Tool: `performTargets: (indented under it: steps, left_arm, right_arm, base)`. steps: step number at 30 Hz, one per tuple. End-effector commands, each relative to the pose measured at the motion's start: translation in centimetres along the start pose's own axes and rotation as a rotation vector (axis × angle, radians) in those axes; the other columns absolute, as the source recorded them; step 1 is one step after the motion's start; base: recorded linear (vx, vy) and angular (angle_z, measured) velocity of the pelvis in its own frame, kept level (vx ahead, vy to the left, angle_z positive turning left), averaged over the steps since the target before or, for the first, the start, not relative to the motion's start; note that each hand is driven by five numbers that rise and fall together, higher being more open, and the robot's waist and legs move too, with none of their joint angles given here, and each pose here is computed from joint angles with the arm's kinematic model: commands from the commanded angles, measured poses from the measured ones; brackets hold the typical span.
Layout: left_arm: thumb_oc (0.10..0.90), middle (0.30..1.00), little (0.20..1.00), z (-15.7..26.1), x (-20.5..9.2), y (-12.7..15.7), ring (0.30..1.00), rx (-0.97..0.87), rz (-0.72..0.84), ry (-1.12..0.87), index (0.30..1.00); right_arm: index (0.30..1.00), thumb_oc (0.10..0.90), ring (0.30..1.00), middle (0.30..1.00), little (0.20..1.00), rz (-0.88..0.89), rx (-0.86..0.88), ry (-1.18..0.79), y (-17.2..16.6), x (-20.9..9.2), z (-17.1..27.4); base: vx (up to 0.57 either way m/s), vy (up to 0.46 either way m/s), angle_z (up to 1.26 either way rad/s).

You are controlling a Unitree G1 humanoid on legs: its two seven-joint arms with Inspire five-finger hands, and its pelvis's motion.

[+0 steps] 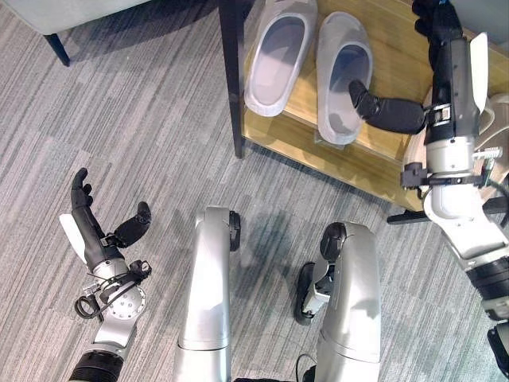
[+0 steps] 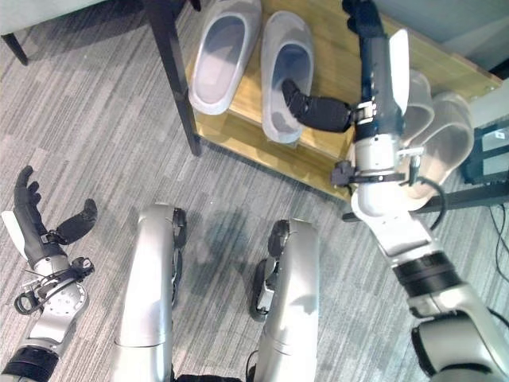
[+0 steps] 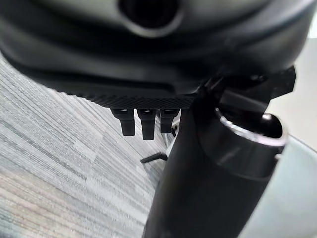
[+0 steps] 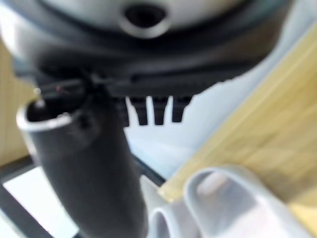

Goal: Arrange the slippers neatly on the shoe rack.

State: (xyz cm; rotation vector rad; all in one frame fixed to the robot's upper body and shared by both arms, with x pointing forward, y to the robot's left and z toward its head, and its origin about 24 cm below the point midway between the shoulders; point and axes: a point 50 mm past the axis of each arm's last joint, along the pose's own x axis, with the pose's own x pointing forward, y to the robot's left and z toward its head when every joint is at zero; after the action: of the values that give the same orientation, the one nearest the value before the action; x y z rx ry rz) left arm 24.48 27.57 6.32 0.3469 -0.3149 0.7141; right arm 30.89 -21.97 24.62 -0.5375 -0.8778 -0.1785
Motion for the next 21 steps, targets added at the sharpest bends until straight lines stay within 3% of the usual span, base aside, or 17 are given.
performTargets:
  steps: [1, 21]
  left_arm:
    - [0.800, 0.900, 0.900, 2.5, 0.3, 0.1, 0.900, -0.053, 0.039, -0.141, 0.900]
    - [0.800, 0.900, 0.900, 2.5, 0.6, 0.2, 0.900, -0.084, 0.082, -0.117, 0.900]
  right_arm:
    - [0.900, 0.800, 0.900, 0.900, 0.900, -0.168, 0.072, -0.244, -2.0, 2.1, 4.6]
    - [0.900, 0.800, 0.900, 0.900, 0.900, -0.132, 0.288, 0.054, 2.4, -1.0, 0.2]
  base:
    - [0.00, 0.000, 0.00]
    - [0.00, 0.000, 0.00]
